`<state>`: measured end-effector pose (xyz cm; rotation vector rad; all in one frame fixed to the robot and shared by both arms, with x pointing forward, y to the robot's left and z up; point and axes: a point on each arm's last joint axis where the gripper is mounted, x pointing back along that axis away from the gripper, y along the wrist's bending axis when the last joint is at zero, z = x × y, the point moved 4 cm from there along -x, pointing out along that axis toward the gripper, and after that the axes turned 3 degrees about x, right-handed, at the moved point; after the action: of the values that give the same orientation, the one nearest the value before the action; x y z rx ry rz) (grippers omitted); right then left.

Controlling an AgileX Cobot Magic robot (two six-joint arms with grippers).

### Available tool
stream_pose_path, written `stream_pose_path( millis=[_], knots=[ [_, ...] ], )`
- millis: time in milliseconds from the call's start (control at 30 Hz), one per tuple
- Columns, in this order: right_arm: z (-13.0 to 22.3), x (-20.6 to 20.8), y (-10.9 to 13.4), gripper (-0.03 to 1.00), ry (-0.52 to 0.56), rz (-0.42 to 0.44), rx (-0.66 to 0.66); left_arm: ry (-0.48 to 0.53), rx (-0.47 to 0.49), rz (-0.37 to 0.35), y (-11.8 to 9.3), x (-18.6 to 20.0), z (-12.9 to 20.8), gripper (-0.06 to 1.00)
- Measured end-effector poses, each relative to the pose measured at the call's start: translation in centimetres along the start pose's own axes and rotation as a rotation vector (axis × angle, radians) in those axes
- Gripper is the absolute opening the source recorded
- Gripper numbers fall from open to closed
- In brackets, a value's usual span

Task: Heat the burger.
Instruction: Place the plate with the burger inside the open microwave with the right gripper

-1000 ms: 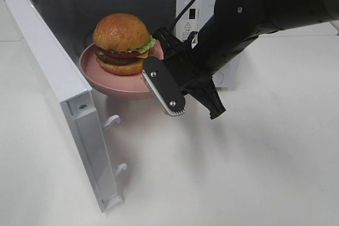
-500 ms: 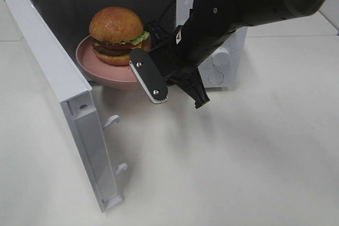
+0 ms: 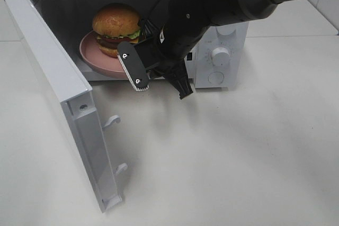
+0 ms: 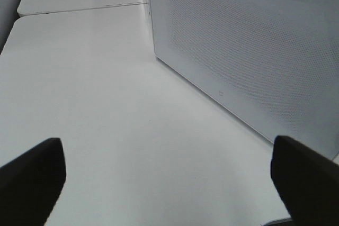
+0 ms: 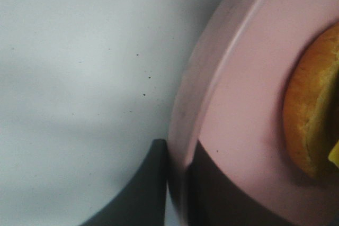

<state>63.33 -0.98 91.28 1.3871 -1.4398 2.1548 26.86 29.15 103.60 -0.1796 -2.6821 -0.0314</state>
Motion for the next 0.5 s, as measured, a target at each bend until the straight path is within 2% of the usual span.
stream_pose_path(
  millis=[300,500],
  knots=[
    [0.2,-1.7,-1.9,0.06,0.017,0.022,-0.096,0.000,-0.001,-0.002,0.0,0.0,0.0,0.97],
    [0.5,-3.2,-2.3,0.06,0.042,-0.006,-0.115,0.000,-0.001,-0.002,0.0,0.0,0.0,0.97]
  ],
)
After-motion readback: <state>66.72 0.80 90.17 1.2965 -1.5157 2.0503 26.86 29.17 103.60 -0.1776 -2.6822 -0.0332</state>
